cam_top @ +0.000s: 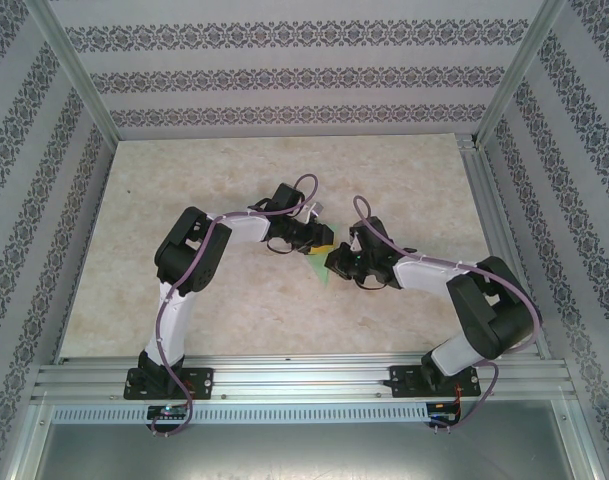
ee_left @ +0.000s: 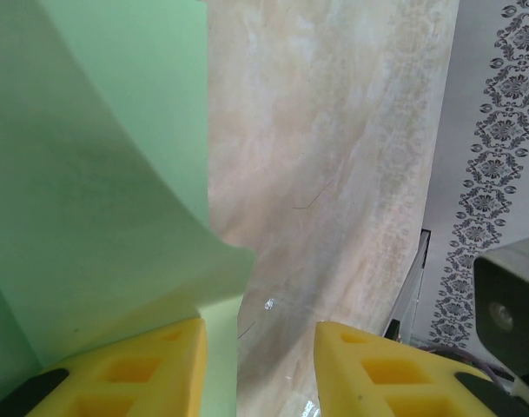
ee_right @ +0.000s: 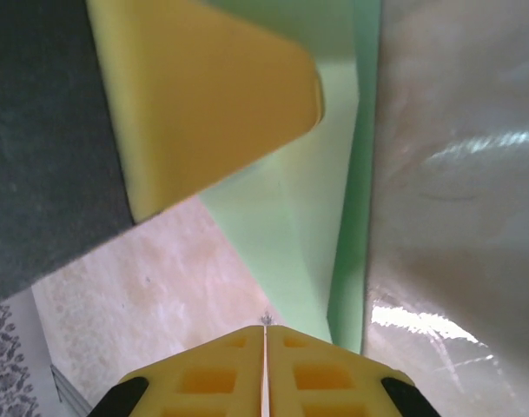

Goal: Fold a paper plane with a square sheet of paper (pick it up from the middle)
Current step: Fourth fold the wing at the center of the table.

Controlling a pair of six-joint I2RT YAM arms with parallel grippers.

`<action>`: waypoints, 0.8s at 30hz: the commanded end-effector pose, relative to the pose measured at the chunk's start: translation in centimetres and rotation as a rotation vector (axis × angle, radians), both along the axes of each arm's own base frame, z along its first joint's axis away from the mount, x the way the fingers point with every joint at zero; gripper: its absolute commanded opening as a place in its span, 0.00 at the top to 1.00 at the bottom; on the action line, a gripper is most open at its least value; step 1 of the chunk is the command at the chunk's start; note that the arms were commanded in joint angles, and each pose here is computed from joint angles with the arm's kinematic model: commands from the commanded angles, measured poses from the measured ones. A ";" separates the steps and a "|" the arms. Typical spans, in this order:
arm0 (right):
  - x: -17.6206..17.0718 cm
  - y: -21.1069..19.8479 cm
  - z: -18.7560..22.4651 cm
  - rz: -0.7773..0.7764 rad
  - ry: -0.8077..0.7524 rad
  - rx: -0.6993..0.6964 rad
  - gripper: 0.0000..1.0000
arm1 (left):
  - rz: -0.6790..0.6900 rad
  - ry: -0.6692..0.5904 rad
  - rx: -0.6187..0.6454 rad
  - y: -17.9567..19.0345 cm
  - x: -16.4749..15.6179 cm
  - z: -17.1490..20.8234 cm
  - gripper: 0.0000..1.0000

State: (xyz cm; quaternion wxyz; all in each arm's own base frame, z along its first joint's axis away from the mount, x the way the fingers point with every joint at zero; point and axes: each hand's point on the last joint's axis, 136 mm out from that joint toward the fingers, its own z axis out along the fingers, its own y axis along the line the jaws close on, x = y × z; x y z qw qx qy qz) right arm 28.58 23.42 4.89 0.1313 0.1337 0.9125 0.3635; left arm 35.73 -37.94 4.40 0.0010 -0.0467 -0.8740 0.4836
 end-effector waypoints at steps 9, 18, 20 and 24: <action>1.3 -7.6 4.3 -0.282 -0.187 -0.124 0.87 | -0.009 -0.011 0.000 0.0 0.4 0.3 0.61; 1.1 -0.8 3.2 -0.100 -0.107 0.106 0.88 | 0.005 -0.011 -0.002 0.0 0.5 0.3 0.61; 1.2 -0.1 2.5 -0.086 -0.085 0.116 0.88 | 0.007 -0.009 -0.001 0.0 0.5 0.1 0.61; 1.1 1.9 1.4 -0.033 -0.045 0.141 0.89 | 0.009 -0.009 -0.002 0.0 0.5 0.2 0.61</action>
